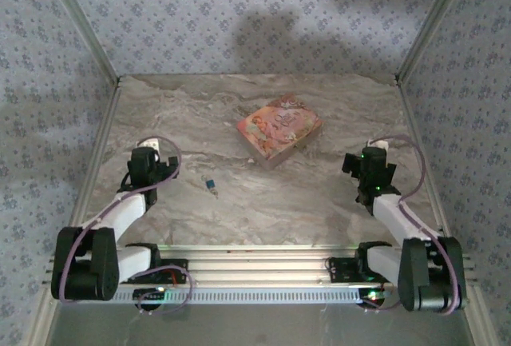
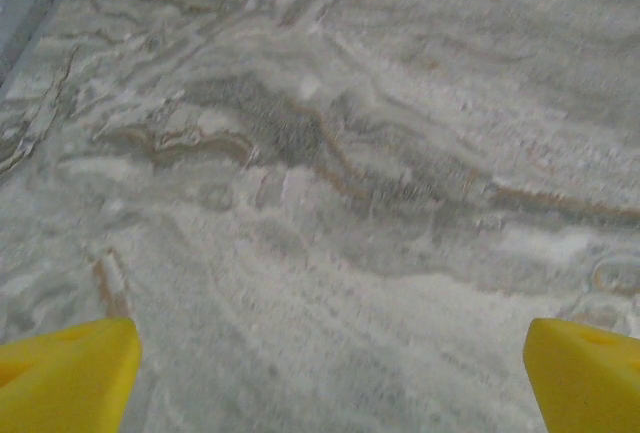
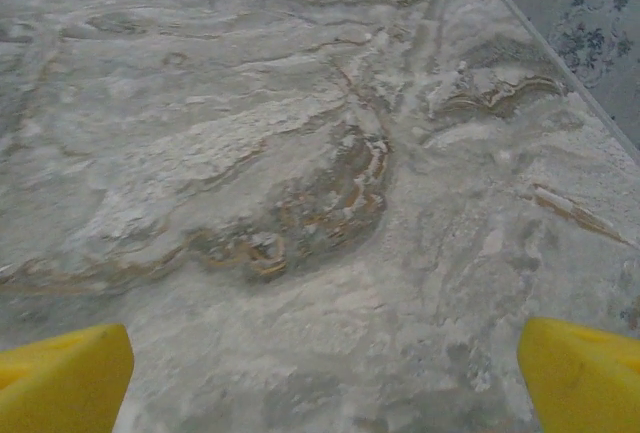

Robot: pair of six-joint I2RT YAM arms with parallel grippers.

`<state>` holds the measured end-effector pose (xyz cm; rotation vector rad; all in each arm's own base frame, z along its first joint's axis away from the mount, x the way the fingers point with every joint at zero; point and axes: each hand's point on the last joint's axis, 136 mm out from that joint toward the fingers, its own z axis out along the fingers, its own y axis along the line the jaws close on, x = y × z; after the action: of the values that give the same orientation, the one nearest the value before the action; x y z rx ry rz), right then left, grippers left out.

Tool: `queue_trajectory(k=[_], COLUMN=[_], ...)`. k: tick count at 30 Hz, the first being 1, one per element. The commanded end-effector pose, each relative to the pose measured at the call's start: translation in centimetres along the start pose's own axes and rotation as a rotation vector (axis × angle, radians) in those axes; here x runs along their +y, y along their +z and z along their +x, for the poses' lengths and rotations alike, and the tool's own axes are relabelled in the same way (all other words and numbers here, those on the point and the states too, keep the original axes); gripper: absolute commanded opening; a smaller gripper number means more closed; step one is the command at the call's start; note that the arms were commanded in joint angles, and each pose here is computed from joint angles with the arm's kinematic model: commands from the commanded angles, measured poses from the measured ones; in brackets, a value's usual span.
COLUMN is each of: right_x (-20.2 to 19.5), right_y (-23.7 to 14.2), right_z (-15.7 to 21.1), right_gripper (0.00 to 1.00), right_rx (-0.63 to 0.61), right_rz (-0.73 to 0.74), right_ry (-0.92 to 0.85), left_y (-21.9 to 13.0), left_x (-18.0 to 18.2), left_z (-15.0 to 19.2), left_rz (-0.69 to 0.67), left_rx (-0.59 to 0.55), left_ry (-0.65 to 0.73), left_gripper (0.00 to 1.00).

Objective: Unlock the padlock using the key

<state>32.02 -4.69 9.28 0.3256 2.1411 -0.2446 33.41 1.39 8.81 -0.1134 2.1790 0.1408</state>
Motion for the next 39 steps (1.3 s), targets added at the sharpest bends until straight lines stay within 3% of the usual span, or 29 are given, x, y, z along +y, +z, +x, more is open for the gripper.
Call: queue_trajectory(k=[1,8,13,15,16,39], right_x=[0.5,2.2,2.6,2.5,2.6,2.8], right_y=[0.6,2.5,4.2,4.9,5.1,5.0], right_z=[-3.7,-4.5,-3.0,-2.6,-2.9,-3.0], right_gripper=[1.00,1.00,1.00,1.00,1.00,1.00], right_rx=[-0.210,-0.291,-0.304,-0.223,-0.239,-0.231], right_rz=[-0.042,-0.103,-0.110,-0.101,-0.093,-0.080], right_ry=[0.021,-0.046,-0.049,-0.050,-0.055,-0.072], left_y=[0.1,1.8,4.6,5.0,5.2,5.1], left_x=[-0.9,-2.2,-1.9,-1.4,-1.0,-1.0], left_z=[-4.6,-5.1,-3.5,-3.8,-3.7,-3.7], left_rz=[0.064,0.127,0.119,0.120,0.111,0.110], left_rx=[-0.226,-0.305,-0.252,-0.227,-0.214,-0.217], left_ry=[0.000,0.044,0.028,-0.004,-0.022,-0.019], left_gripper=[0.98,0.98,0.98,0.98,0.98,0.98])
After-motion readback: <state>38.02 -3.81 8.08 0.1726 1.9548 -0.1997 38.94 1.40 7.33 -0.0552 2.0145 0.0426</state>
